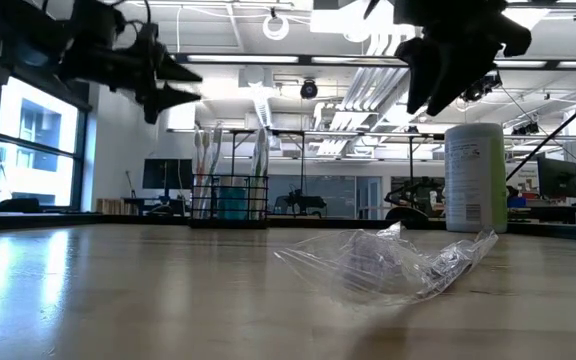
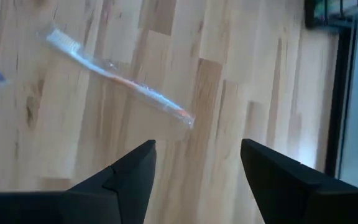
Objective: Pick & Place toothbrushing station
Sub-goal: Put the orange toothbrush into the black wire organizer
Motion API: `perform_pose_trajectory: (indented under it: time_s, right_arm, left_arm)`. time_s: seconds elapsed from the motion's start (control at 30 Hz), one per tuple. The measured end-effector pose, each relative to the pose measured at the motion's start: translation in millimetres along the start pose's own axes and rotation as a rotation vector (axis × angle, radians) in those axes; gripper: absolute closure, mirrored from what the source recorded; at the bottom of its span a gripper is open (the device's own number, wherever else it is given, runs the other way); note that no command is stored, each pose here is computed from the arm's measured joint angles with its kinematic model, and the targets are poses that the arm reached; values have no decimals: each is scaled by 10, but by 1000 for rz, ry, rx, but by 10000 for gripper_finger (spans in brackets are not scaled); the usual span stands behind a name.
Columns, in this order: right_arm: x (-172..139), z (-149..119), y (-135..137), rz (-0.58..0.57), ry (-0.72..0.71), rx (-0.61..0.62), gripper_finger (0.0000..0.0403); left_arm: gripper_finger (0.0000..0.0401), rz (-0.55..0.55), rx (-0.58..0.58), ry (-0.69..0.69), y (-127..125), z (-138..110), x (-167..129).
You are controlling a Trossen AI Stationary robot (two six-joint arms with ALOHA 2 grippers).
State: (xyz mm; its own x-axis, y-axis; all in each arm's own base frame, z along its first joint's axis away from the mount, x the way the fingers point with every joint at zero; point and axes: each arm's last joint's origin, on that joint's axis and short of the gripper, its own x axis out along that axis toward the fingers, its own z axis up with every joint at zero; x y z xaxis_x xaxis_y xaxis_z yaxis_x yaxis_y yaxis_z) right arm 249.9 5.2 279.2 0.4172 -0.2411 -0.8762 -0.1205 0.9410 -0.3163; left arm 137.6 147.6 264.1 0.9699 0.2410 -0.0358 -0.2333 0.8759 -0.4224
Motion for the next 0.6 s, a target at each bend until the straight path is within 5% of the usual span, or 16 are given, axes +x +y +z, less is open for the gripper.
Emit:
perform_pose_trajectory:
  time_s: [0.2,0.6]
  right_arm:
    - [102,38,-101,-8,-9,-117,174]
    - [666,227,-50,55,31,-229,174]
  left_arm:
    - [207,-151,19,-31,-529,-17,-3]
    - [208,-229,-85,14,-1224,-295,-1]
